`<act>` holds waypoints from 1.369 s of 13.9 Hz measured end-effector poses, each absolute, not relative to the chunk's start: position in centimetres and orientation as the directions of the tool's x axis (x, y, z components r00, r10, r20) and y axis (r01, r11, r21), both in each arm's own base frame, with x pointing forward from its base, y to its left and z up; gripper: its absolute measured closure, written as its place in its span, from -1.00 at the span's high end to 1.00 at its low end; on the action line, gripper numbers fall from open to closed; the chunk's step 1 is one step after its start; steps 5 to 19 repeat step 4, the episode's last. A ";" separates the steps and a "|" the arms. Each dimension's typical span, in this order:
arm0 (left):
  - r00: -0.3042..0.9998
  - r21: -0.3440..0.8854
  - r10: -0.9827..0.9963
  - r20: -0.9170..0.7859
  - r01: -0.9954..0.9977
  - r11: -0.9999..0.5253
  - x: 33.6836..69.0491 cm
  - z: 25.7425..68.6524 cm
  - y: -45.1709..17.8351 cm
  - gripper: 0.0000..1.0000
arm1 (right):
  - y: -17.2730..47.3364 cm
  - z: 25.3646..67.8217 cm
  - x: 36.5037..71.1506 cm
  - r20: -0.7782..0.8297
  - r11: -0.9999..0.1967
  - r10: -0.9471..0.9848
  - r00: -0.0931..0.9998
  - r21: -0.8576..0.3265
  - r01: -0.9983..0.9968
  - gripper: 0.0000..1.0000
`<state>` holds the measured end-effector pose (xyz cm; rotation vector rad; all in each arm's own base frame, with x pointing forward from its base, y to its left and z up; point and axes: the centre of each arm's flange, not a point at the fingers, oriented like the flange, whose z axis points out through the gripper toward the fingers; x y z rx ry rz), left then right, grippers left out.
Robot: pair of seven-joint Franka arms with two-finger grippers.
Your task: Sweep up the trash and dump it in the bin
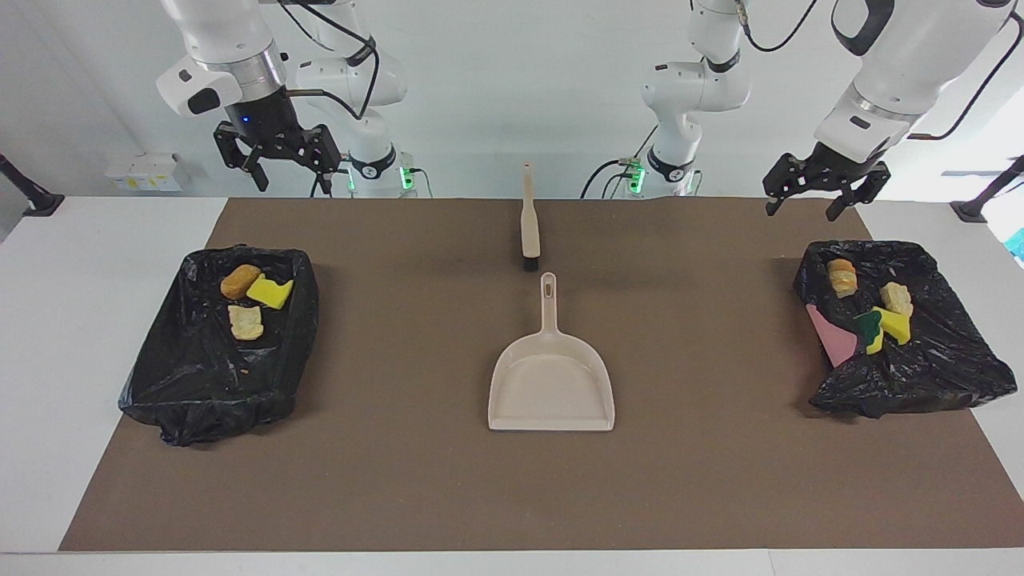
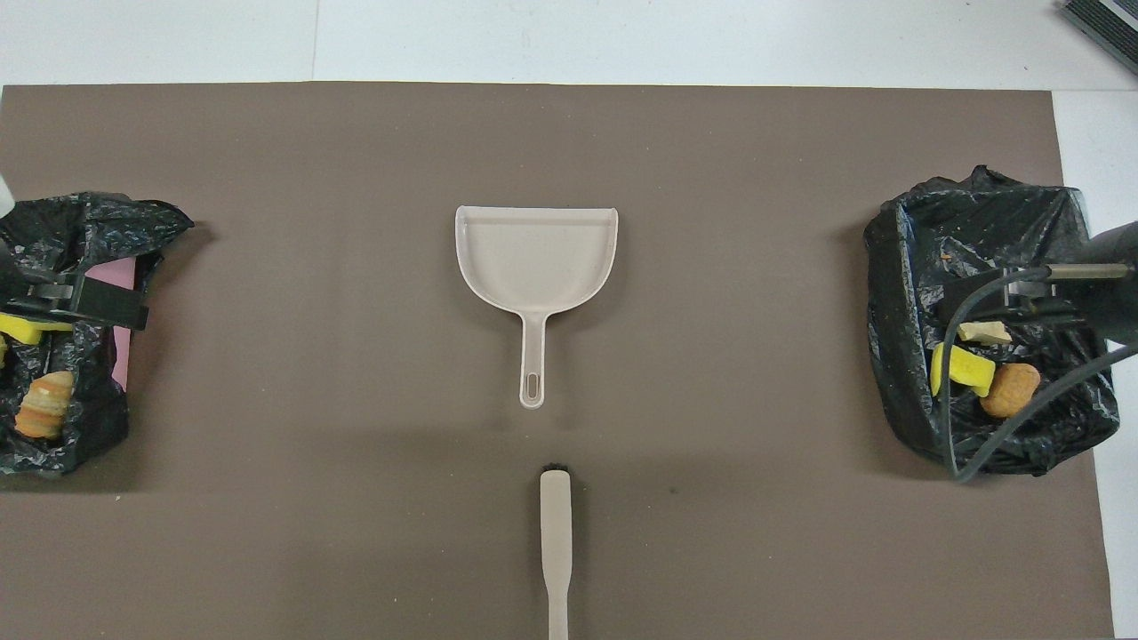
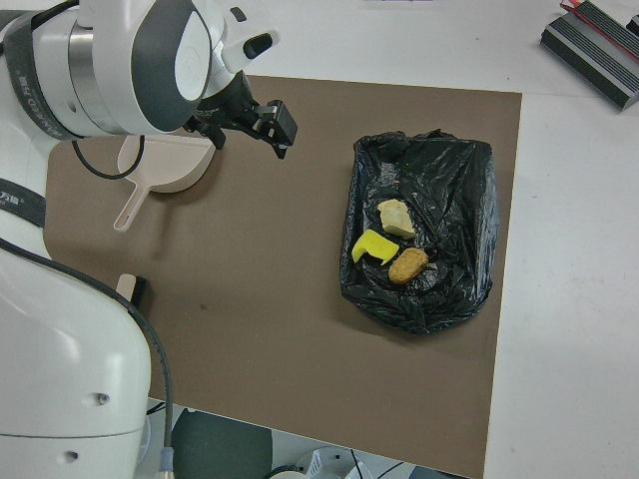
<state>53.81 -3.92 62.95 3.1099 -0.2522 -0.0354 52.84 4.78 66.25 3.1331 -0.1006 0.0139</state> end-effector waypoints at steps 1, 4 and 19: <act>0.987 0.023 -0.160 -0.021 -0.160 -0.987 53.8 62.9 -3.9 1.00 | 4.8 66.3 52.8 0.009 -0.998 -0.063 0.998 0.007 -0.063 1.00; 0.987 0.023 -0.158 -0.021 -0.158 -0.987 53.8 62.9 -3.7 1.00 | 5.0 66.3 52.7 0.007 -0.998 -0.059 0.998 0.007 -0.059 1.00; 0.987 0.023 -0.158 -0.021 -0.158 -0.987 53.8 62.9 -3.7 1.00 | 5.0 66.3 52.7 0.007 -0.998 -0.059 0.998 0.007 -0.059 1.00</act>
